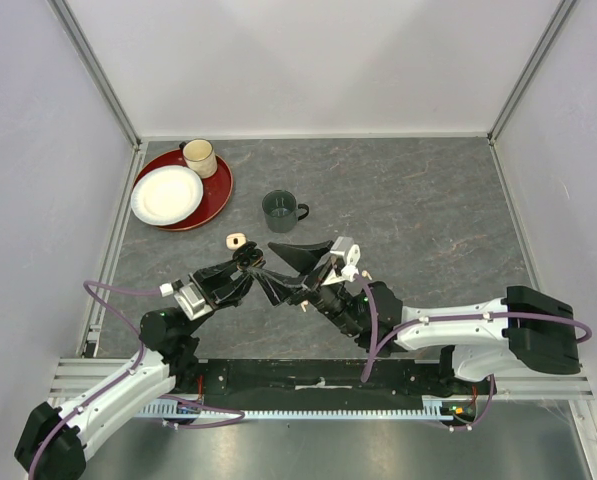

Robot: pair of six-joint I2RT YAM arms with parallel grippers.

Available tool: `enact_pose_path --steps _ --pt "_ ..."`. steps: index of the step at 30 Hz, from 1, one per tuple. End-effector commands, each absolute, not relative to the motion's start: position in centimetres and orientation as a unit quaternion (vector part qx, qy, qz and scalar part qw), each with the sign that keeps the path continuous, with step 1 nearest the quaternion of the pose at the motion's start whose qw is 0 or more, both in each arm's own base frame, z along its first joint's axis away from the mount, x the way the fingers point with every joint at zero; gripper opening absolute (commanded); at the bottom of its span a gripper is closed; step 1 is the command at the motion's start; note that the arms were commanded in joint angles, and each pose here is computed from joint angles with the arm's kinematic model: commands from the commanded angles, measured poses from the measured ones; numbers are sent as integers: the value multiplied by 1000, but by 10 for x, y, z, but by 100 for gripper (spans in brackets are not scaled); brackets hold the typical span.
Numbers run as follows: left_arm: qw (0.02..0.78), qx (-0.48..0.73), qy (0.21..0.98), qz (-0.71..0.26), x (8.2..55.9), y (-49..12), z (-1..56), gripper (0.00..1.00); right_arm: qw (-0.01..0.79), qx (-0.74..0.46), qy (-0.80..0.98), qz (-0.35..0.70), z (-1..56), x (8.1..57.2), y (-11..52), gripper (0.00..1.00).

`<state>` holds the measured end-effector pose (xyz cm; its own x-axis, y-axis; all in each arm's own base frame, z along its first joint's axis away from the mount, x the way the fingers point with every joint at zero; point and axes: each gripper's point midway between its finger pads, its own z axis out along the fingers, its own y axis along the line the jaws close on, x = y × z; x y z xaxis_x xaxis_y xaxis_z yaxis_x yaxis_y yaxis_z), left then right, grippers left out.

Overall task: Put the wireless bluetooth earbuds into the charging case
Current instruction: Place the earbud in the charging case, then close the charging case.

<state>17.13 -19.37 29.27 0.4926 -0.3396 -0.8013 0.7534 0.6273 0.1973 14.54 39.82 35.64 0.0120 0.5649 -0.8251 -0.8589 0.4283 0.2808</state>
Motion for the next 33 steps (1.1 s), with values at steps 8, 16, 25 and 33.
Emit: enact_pose_path --steps 8,16,25,33 --pt "830 267 360 -332 170 -191 310 2 725 -62 510 460 373 174 360 83" --pt "828 259 368 -334 173 -191 310 2 742 -19 544 391 383 196 338 90" --pt "819 271 371 -344 170 -195 313 2 724 1 639 259 385 241 334 94" --pt "831 266 353 -337 169 -192 336 2 673 38 672 307 401 282 323 95"
